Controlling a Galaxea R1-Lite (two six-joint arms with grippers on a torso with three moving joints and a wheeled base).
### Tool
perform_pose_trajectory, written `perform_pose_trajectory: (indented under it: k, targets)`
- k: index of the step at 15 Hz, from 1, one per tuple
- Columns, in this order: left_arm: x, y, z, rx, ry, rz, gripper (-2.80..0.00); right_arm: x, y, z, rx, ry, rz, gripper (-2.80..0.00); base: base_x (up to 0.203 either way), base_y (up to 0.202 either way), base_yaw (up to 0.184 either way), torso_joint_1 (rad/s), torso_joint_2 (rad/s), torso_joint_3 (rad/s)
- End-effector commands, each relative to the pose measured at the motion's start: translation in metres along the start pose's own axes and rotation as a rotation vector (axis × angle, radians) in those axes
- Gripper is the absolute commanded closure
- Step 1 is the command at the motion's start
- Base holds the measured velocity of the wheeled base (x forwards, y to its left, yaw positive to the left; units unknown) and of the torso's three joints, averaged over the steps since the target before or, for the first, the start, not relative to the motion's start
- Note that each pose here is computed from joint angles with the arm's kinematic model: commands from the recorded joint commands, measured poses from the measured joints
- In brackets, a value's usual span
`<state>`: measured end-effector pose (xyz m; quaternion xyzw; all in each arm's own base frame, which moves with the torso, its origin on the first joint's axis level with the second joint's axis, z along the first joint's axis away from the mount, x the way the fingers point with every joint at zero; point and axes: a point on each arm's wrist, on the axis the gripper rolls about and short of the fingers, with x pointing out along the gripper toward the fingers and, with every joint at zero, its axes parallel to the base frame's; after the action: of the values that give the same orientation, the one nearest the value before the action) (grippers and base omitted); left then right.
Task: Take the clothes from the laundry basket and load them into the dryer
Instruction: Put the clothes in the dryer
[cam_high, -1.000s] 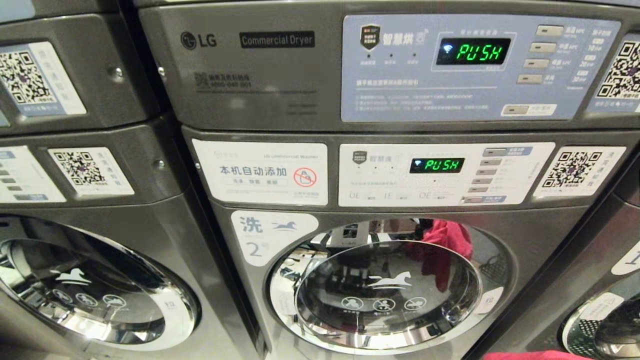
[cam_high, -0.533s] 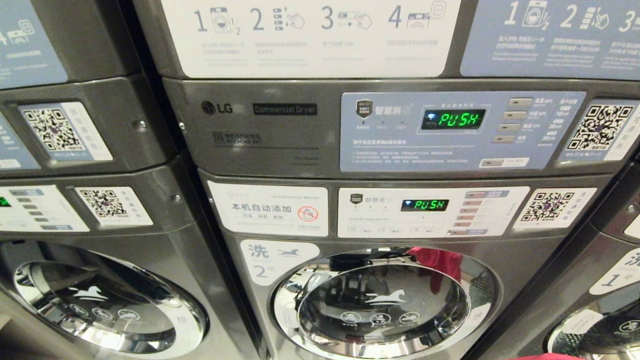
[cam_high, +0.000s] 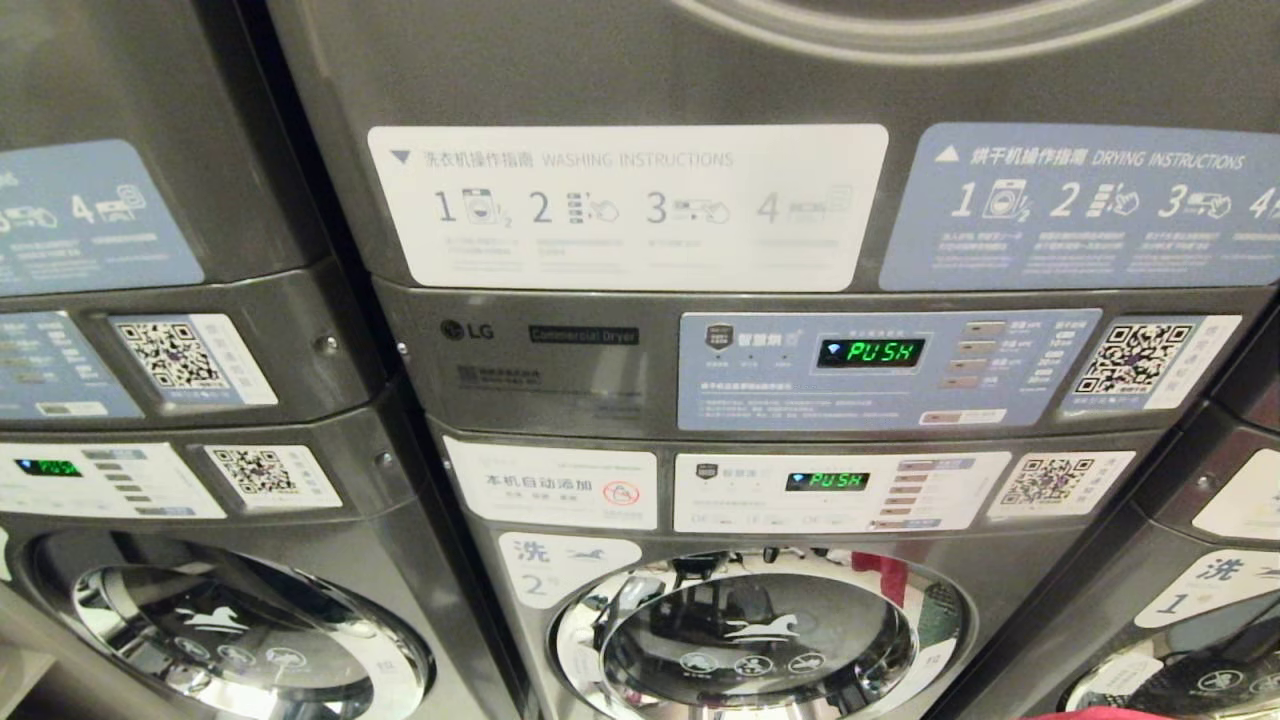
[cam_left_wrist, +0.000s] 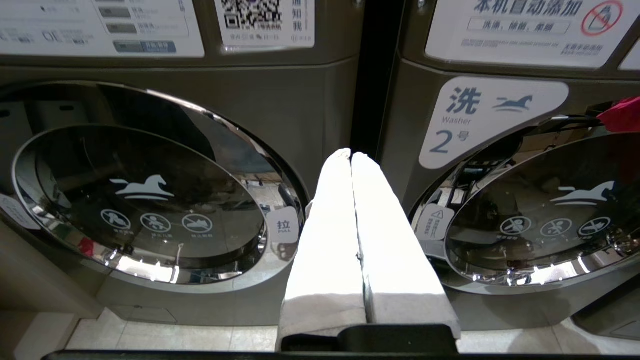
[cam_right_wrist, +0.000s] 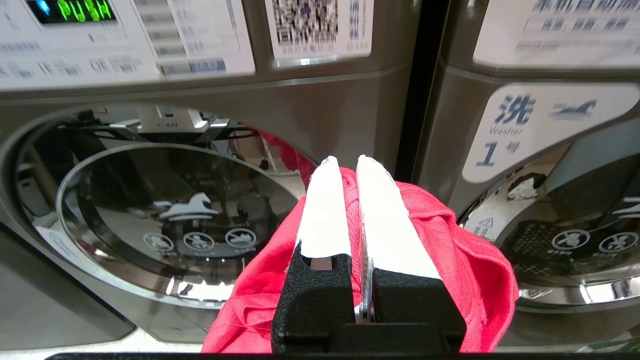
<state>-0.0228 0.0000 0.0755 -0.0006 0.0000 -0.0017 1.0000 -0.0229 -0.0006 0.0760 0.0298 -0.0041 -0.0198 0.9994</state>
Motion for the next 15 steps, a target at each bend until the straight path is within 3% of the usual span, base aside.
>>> perform_pose_trajectory:
  k: [1, 15]
  targets:
    - [-0.0001, 0.0, 0.0, 0.0, -0.002, 0.0, 0.0, 0.0001, 0.0, 0.0001, 0.0, 0.001, 0.0, 0.0, 0.0, 0.0, 0.0, 0.303, -0.61, -0.312]
    - [-0.0001, 0.0, 0.0, 0.0, -0.002, 0.0, 0.0, 0.0001, 0.0, -0.0001, -0.003, 0.002, 0.0, 0.0, 0.0, 0.0, 0.0, 0.194, -0.39, -0.198]
